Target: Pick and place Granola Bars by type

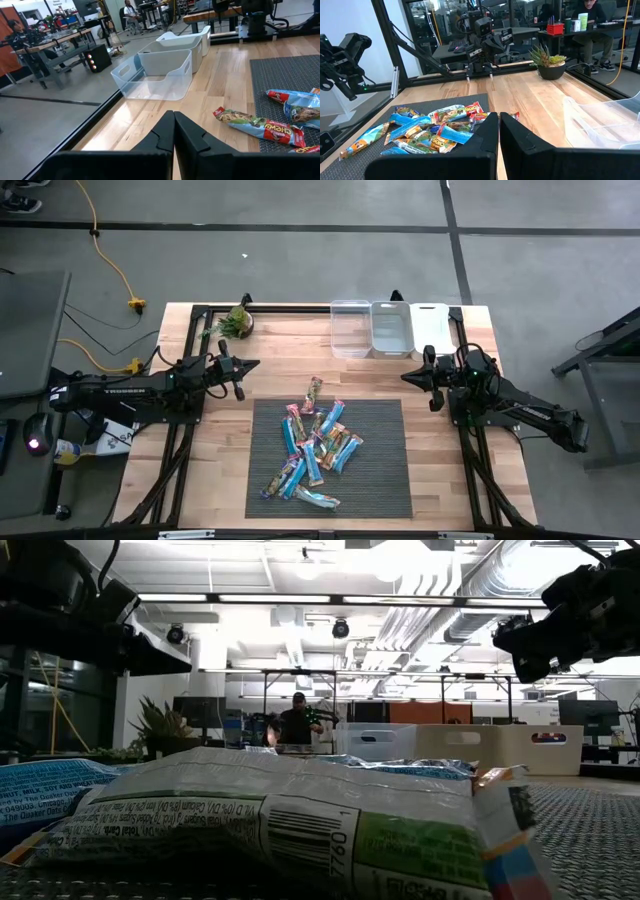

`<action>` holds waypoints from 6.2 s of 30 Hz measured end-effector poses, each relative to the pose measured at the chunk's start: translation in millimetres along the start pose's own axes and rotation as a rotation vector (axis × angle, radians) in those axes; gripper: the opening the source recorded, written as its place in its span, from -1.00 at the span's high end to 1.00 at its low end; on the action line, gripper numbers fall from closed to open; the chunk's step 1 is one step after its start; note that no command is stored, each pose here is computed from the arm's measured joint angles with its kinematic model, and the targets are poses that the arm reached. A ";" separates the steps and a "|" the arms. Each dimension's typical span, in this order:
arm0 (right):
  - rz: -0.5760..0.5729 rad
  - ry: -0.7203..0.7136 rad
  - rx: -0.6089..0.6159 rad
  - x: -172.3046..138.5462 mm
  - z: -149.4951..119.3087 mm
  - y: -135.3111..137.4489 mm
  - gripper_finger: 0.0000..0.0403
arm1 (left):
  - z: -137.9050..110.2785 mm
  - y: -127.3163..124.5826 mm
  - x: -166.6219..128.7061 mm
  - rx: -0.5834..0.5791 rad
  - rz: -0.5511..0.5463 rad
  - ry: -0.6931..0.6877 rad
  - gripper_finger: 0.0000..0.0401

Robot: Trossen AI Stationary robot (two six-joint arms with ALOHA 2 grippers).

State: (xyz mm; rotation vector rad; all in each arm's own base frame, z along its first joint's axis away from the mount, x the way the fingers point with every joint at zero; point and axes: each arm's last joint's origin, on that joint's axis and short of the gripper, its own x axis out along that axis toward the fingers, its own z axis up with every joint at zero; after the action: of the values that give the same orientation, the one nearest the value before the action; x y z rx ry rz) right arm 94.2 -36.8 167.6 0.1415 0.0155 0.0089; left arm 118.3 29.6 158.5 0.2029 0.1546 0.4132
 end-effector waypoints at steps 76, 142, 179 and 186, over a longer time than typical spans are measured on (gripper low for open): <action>0.522 1.028 -0.352 193.6 99.5 130.7 0.25 | -0.1 0.0 0.0 0.000 0.000 0.001 1.00; 0.363 1.061 -0.523 233.9 -40.9 148.5 0.18 | -0.5 -0.1 0.0 0.001 -0.002 0.006 1.00; 0.375 1.121 -0.403 225.1 -51.8 142.4 0.58 | -2.7 -0.5 0.0 0.007 -0.006 0.027 1.00; 0.370 1.122 -0.392 225.2 -51.5 142.7 0.70 | -2.7 -0.5 0.0 0.007 -0.006 0.027 1.00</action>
State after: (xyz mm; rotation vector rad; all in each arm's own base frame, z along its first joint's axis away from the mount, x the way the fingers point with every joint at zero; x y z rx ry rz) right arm 317.4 114.0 133.4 -0.2695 1.1027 0.4582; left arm 117.9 29.6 155.9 0.2034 0.1829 0.4100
